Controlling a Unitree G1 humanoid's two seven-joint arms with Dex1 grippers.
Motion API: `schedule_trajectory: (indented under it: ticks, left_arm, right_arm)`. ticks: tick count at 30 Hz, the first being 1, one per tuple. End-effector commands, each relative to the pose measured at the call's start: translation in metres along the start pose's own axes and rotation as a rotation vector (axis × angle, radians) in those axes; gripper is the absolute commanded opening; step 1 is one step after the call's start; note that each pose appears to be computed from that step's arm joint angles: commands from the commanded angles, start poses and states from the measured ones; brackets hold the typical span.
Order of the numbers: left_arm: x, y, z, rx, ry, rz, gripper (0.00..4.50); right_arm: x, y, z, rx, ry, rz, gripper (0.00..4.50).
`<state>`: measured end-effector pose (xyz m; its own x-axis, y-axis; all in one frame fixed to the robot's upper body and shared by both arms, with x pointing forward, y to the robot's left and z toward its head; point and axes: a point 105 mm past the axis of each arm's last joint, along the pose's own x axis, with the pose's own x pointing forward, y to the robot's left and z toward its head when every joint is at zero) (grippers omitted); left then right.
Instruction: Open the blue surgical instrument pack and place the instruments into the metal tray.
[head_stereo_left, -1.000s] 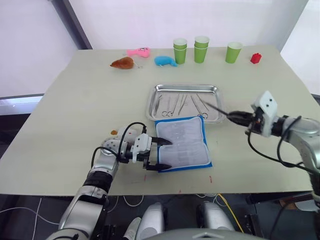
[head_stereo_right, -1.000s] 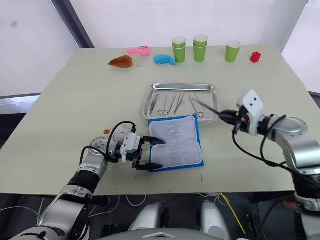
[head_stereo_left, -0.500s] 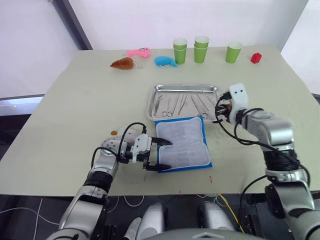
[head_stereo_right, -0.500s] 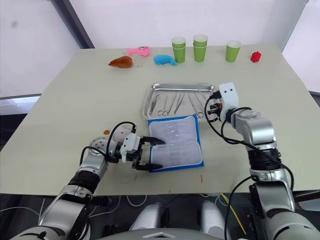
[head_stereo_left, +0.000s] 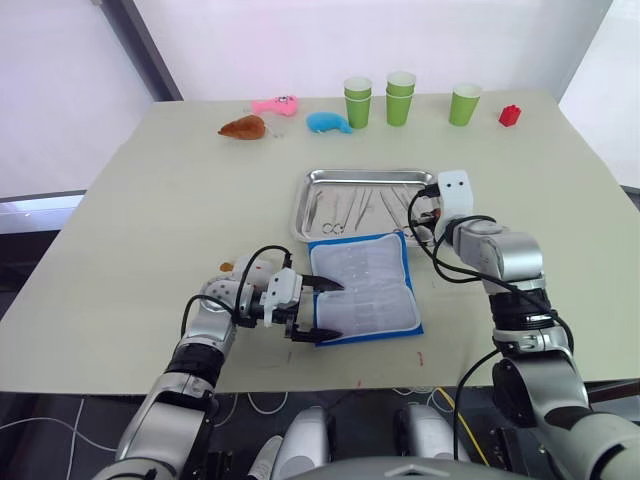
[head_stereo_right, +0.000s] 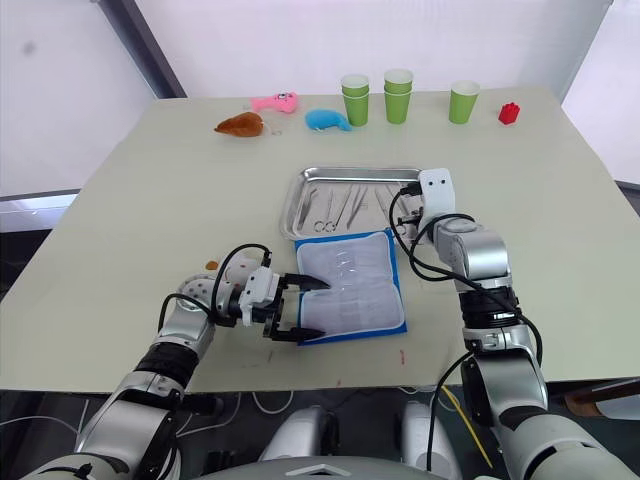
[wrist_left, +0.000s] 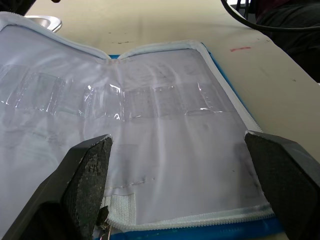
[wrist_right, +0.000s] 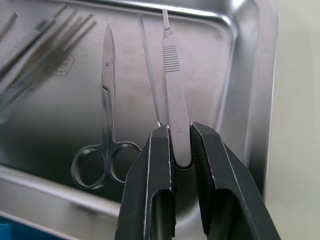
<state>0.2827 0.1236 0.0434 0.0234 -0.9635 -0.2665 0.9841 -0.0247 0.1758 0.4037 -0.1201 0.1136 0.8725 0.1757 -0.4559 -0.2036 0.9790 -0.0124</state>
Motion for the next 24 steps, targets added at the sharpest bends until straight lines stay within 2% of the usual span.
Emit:
schedule_trajectory:
  ticks: [1,11,16,17,20,21,24]
  left_arm:
    - [0.008,-0.037,-0.044,-0.189,0.105,-0.076,4.5]
    - [0.006,-0.039,-0.045,-0.192,0.107,-0.069,4.5]
    - [0.006,-0.039,-0.045,-0.193,0.109,-0.065,4.5]
    - [0.005,-0.039,-0.045,-0.193,0.109,-0.065,4.5]
    - [0.005,-0.039,-0.045,-0.194,0.109,-0.066,4.5]
    - [0.005,-0.039,-0.045,-0.194,0.109,-0.066,4.5]
    - [0.005,-0.039,-0.044,-0.193,0.107,-0.066,4.5]
  right_arm:
    - [-0.001,-0.001,0.012,0.005,-0.043,-0.014,0.02]
    - [0.006,0.005,0.006,0.017,-0.014,0.007,0.02]
    - [0.005,0.003,0.011,0.008,-0.038,0.0,2.47]
    - [0.003,0.003,0.017,0.0,-0.069,-0.001,3.02]
    - [-0.004,0.007,0.037,-0.043,-0.167,0.015,4.27]
    - [-0.007,0.009,0.041,-0.056,-0.189,0.022,4.46]
    - [-0.015,0.014,0.052,-0.081,-0.248,0.047,4.46]
